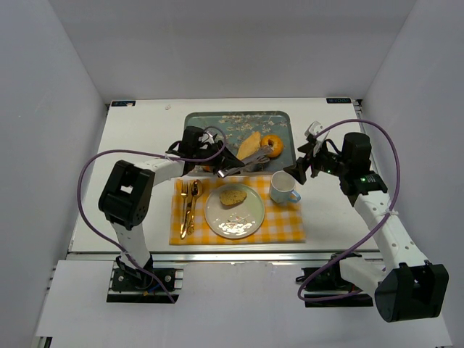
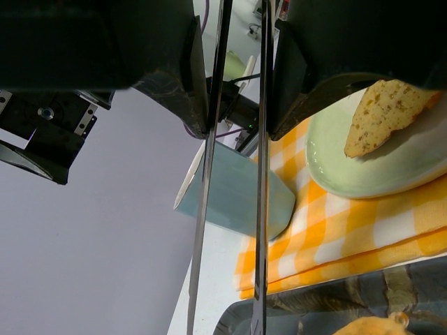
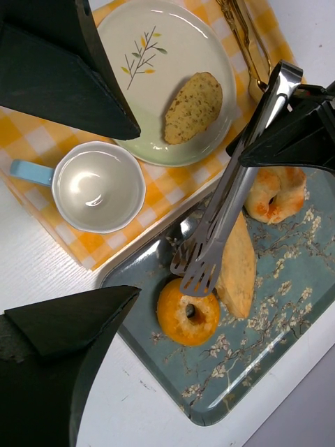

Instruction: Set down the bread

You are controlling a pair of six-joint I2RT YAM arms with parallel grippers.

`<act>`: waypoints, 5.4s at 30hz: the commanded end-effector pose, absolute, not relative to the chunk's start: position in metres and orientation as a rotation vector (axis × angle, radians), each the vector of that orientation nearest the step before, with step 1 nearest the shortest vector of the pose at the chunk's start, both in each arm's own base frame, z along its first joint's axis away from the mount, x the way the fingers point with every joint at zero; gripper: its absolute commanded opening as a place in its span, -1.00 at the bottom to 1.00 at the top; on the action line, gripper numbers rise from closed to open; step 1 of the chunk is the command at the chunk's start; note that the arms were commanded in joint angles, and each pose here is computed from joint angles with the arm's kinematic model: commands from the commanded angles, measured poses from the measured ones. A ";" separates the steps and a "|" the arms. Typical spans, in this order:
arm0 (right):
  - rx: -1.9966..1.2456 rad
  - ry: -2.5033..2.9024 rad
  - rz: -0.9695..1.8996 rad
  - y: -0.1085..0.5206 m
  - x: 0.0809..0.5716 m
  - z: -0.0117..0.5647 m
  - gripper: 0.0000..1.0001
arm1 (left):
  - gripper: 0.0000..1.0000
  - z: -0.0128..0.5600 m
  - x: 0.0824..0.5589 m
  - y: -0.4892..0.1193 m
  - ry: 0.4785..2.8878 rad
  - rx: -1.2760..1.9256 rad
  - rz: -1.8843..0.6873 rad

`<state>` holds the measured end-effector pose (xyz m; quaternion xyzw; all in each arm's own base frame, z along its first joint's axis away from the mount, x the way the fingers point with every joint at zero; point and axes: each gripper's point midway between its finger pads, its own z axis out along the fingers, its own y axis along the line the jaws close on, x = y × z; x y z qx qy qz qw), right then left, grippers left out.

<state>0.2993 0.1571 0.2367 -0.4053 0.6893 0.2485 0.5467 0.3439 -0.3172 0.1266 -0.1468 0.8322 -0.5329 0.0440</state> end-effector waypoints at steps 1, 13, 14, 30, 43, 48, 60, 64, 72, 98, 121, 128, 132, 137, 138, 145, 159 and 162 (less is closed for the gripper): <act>-0.952 1.585 0.571 0.156 0.301 0.248 0.79 | -0.04 0.152 0.336 -0.319 2.508 -0.371 -1.672; -0.951 1.577 0.582 0.157 0.300 0.249 0.79 | -0.04 0.149 0.340 -0.320 2.507 -0.368 -1.655; -0.951 1.577 0.580 0.157 0.300 0.249 0.79 | -0.04 0.146 0.342 -0.320 2.513 -0.376 -1.650; -0.945 1.577 0.572 0.155 0.301 0.250 0.79 | -0.05 0.137 0.366 -0.328 2.522 -0.413 -1.613; -0.939 1.578 0.581 0.156 0.302 0.248 0.79 | -0.06 0.129 0.364 -0.329 2.569 -0.421 -1.590; -0.939 1.579 0.568 0.154 0.303 0.249 0.79 | -0.10 0.124 0.372 -0.331 2.570 -0.433 -1.582; -0.947 1.581 0.569 0.154 0.301 0.247 0.79 | -0.78 0.150 0.379 -0.338 2.450 -0.318 -1.665; -0.947 1.577 0.571 0.154 0.300 0.249 0.79 | -1.00 0.187 0.382 -0.341 2.332 -0.189 -1.706; -0.950 1.555 0.571 0.155 0.299 0.258 0.79 | -1.00 0.239 0.357 -0.332 2.235 -0.008 -1.700; -0.978 1.472 0.651 0.168 0.289 0.279 0.66 | -1.00 0.137 0.097 -0.179 2.767 -0.174 -1.165; -0.998 1.491 0.660 0.168 0.284 0.269 0.72 | -0.65 0.167 0.126 -0.159 2.629 -0.328 -0.945; -1.005 1.489 0.666 0.169 0.283 0.269 0.73 | -0.82 0.218 0.145 -0.164 2.460 -0.278 -0.998; -1.004 1.491 0.666 0.168 0.282 0.268 0.73 | -0.91 0.220 0.130 -0.173 2.475 -0.169 -1.098; -1.003 1.500 0.677 0.169 0.280 0.264 0.73 | -1.00 0.241 0.137 -0.158 2.359 -0.224 -1.016; -0.997 1.510 0.683 0.169 0.281 0.262 0.73 | -1.00 0.242 0.148 -0.147 2.318 -0.272 -0.927; -0.910 1.574 0.682 0.169 0.290 0.260 0.79 | -1.00 0.247 0.227 -0.115 2.144 -0.360 -0.569; -0.905 1.617 0.607 0.160 0.294 0.247 0.79 | -1.00 0.155 0.337 0.018 2.119 -0.358 -0.038; -0.909 1.612 0.599 0.160 0.295 0.250 0.79 | -0.99 0.114 0.341 0.022 2.242 -0.344 -0.054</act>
